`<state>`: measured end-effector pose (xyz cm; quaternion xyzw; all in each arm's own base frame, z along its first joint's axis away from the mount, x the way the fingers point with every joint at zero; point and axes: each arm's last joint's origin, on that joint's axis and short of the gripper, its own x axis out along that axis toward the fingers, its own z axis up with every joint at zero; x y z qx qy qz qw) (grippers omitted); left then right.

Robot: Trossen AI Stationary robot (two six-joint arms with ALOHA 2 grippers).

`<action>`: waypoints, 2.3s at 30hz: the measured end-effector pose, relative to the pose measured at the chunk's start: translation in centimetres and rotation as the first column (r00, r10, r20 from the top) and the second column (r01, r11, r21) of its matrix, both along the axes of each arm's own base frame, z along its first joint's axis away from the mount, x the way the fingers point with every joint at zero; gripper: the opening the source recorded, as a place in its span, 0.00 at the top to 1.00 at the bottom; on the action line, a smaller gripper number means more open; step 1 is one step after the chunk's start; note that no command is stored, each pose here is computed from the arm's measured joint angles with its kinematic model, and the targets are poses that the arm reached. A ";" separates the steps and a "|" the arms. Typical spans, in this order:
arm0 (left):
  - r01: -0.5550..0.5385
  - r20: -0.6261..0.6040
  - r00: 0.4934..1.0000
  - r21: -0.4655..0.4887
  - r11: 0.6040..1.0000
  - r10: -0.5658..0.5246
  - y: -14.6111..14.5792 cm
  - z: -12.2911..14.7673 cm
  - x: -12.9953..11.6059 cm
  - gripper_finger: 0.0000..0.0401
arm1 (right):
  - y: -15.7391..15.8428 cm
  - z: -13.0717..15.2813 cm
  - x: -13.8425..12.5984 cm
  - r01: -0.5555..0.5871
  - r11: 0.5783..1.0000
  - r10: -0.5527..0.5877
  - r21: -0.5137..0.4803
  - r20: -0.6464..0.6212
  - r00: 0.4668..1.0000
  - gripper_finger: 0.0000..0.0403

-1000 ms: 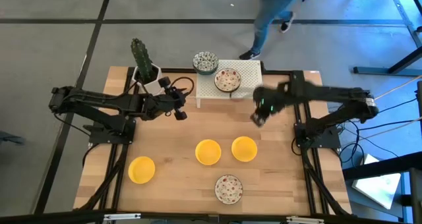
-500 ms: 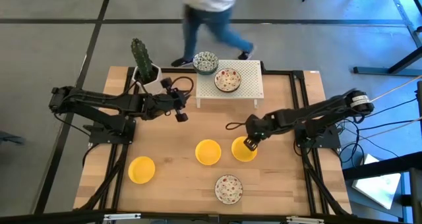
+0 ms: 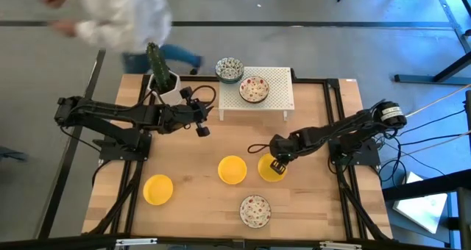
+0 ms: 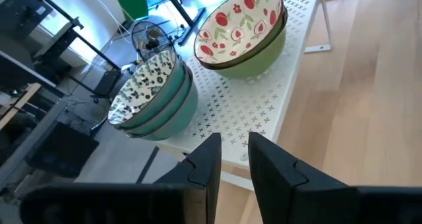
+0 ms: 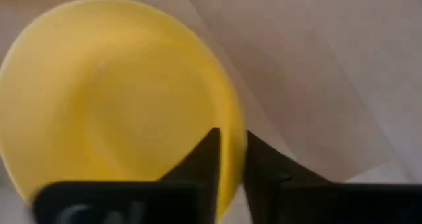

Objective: Pick & Place Mini bowls
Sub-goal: Put the right yellow bowl on the shelf, then adjust the red white stacked bowl on the shelf

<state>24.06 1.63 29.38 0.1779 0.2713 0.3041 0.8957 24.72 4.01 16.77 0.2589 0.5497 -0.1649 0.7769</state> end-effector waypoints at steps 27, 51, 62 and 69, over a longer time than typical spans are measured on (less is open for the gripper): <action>0.042 -0.076 0.996 -0.028 0.999 -0.044 -0.1 -0.6 -0.3 0.82 | -19.6 19.8 -5.3 0.497 0.695 -0.500 -0.519 0.147 0.853 0.99; 0.020 -0.109 0.994 -0.021 1.000 -0.022 -0.1 -0.9 -0.5 0.82 | -29.8 13.5 -5.4 0.546 0.793 -0.548 -0.272 0.076 0.833 0.81; 0.011 -0.108 0.994 -0.015 1.000 -0.013 0.0 -0.9 -0.5 0.83 | -26.5 18.4 -5.9 0.541 0.815 -0.461 -0.208 0.333 0.822 0.53; 0.011 -0.108 0.994 -0.015 1.000 -0.012 0.0 -0.9 -0.5 0.83 | -21.7 19.3 -2.0 0.272 0.956 -0.204 -0.108 0.422 0.883 0.55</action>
